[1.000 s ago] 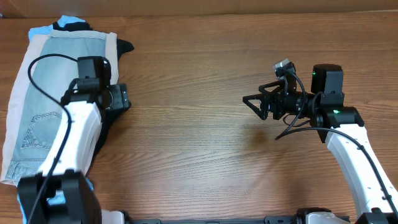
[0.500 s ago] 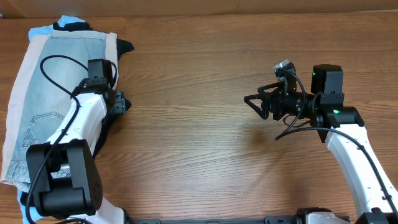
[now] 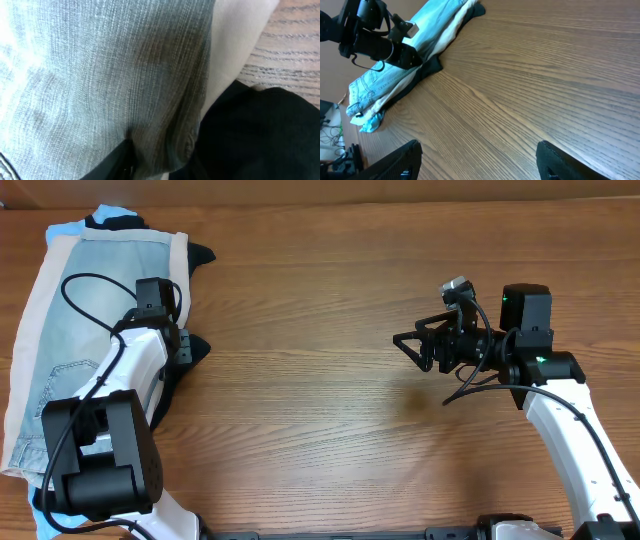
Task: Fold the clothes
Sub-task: 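Reach the left gripper to the jeans on the pile and grasp them, then pull the jeans off the pile with the left gripper onto the table center, then grasp the jeans waist with the right gripper and drag it rightward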
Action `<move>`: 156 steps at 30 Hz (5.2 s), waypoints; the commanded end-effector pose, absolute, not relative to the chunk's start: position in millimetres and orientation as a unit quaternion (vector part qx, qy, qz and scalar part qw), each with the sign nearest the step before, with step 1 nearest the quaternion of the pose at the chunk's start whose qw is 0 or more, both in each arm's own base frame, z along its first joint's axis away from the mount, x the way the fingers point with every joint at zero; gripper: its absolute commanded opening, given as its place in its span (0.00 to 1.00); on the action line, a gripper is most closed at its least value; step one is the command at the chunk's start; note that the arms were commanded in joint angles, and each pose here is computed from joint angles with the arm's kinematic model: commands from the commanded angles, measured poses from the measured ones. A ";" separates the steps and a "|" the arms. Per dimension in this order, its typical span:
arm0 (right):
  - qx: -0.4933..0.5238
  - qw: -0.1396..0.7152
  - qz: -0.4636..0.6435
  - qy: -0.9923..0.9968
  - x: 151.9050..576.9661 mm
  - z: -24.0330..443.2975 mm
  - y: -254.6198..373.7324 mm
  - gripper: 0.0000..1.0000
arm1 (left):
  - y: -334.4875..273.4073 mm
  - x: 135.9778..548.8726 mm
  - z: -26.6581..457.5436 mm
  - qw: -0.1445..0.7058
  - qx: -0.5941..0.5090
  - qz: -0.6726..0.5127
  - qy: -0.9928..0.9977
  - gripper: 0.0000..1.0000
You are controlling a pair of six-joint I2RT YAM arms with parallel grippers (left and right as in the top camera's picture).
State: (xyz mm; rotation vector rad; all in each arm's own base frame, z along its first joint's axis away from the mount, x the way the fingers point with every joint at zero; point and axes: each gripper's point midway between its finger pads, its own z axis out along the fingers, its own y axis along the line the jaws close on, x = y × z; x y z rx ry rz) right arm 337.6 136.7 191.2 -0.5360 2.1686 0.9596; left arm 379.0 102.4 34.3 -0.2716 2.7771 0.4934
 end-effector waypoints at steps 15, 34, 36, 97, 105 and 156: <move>-0.212 0.359 0.366 0.832 341.7 199.8 137.4 0.75 | 60.0 417.4 152.7 0.163 -0.055 0.129 0.977 0.04; -0.087 0.382 0.375 0.840 362.8 218.0 84.4 0.66 | -192.5 397.2 182.0 0.174 0.182 -0.096 0.963 0.04; -0.063 0.391 0.369 0.841 364.9 221.7 68.5 0.68 | -214.7 397.8 174.9 0.179 0.203 -0.102 0.957 0.04; -0.101 0.182 0.108 0.972 330.7 13.2 209.1 0.04 | -30.5 458.4 163.5 0.151 -0.002 -0.097 0.984 1.00; -0.017 0.148 0.099 0.984 341.7 7.1 152.2 0.04 | -30.4 463.6 165.3 0.163 -0.001 -0.097 0.982 1.00; -0.314 0.034 -0.080 0.945 252.8 27.5 243.2 0.04 | 35.5 481.8 172.2 0.207 -0.075 -0.088 0.971 1.00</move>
